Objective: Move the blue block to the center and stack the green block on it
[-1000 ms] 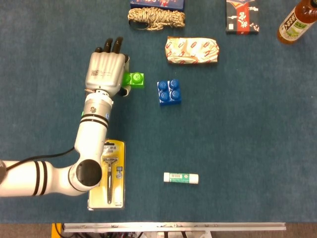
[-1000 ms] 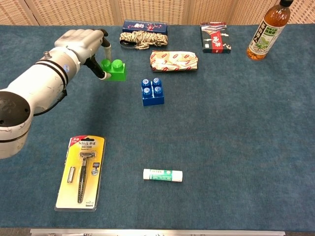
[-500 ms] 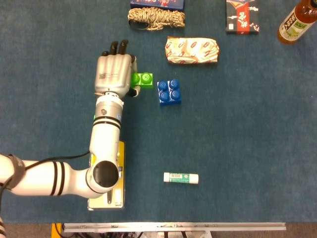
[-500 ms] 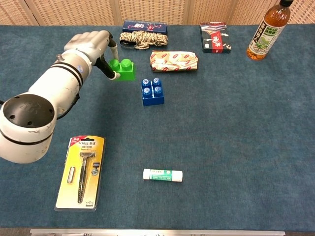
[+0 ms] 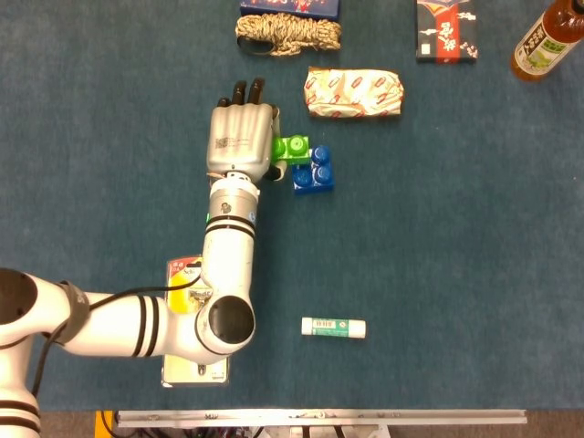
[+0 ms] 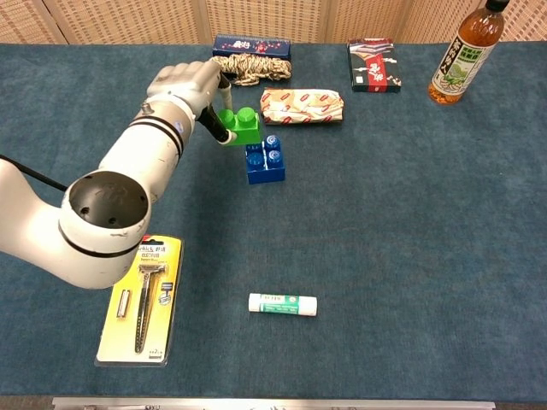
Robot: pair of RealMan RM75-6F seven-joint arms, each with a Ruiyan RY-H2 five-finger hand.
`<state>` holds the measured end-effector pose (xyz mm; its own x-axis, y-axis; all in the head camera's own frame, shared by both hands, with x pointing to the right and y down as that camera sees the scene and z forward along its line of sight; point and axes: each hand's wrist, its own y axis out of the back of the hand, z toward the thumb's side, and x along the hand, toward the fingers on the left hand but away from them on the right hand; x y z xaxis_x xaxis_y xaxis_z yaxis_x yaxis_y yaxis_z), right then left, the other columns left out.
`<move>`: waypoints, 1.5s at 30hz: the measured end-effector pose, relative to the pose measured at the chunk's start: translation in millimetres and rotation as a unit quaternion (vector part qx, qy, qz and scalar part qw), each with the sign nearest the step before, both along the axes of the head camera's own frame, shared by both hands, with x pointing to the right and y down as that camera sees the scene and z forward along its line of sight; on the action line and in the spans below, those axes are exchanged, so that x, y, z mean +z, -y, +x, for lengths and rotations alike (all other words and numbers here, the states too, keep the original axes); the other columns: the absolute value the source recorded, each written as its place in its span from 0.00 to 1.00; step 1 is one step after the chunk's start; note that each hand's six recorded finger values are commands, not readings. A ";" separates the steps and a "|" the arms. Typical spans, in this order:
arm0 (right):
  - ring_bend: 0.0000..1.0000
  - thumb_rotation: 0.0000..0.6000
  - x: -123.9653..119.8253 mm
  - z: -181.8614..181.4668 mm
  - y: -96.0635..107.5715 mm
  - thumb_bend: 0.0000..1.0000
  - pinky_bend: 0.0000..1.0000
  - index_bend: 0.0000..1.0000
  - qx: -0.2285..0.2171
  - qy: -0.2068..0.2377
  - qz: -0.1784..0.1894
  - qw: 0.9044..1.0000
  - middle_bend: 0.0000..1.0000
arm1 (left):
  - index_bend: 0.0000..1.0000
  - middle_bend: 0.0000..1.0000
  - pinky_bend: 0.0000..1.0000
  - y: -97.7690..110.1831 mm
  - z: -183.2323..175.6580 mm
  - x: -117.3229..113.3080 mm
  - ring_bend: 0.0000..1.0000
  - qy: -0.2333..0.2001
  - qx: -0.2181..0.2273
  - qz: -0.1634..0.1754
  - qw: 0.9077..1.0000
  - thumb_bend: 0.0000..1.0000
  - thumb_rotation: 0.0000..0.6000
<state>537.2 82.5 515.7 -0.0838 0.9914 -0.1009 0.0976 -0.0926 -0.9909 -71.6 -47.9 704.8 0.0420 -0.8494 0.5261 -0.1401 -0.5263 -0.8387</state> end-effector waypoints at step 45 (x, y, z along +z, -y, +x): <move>0.00 1.00 -0.7 2.8 1.6 0.23 0.10 0.23 0.005 -0.001 -0.008 1.000 0.17 | 0.56 0.11 0.21 -1.2 37.1 16.3 0.08 0.022 0.018 -0.009 1.000 0.30 1.00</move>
